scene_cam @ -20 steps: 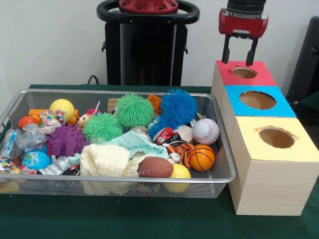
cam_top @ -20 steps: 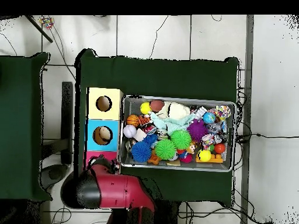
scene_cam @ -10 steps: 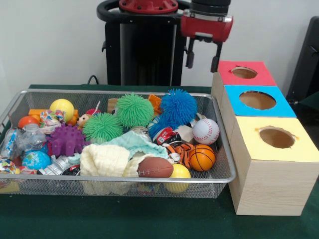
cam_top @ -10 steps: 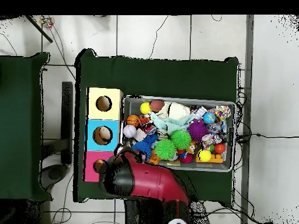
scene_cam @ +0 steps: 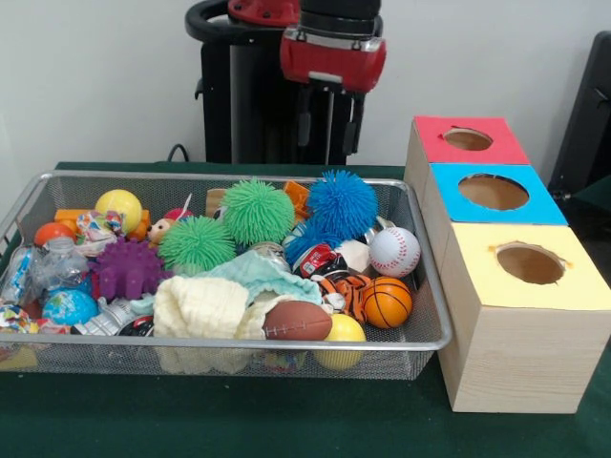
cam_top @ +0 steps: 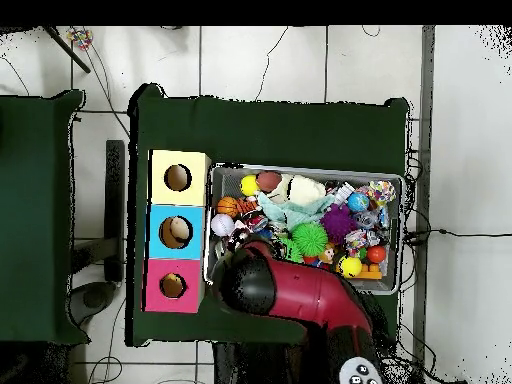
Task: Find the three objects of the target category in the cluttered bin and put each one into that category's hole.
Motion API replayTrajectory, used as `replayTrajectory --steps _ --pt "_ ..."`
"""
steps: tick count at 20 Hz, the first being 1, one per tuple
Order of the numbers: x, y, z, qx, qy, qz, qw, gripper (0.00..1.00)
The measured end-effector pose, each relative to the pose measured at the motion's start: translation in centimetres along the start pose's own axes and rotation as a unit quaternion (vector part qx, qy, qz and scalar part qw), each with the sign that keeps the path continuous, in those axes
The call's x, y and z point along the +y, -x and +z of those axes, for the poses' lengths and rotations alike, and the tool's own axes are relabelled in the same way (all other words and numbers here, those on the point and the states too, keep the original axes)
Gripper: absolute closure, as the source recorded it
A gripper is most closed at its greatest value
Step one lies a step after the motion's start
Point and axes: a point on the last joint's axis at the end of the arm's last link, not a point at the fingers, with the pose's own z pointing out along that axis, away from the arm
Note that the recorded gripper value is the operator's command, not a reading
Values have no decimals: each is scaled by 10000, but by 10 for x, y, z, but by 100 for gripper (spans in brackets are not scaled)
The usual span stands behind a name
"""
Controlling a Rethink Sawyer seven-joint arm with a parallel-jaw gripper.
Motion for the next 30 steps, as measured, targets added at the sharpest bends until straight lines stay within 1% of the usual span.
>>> replayTrajectory --steps 3,5,9,11,13,16,18,22,23,25,28,30 --pt "-16 18 12 3 23 -34 10000 0" --pt "-20 23 17 -4 27 -57 10000 0" --pt "-39 38 41 -8 30 -215 9998 0" --pt "-45 42 50 -3 39 -275 9996 0" --pt "-57 47 65 40 83 -357 9993 0" --pt "-71 49 77 95 133 -387 9991 0" --pt "-93 50 90 219 191 -405 9988 0" --pt "-116 45 101 437 224 -449 9978 0" --pt "-127 42 105 558 224 -498 9969 0" --pt "-141 37 107 742 211 -595 9952 0" --pt "-156 31 109 932 188 -747 9927 0" --pt "-164 27 111 1012 157 -852 9911 0"
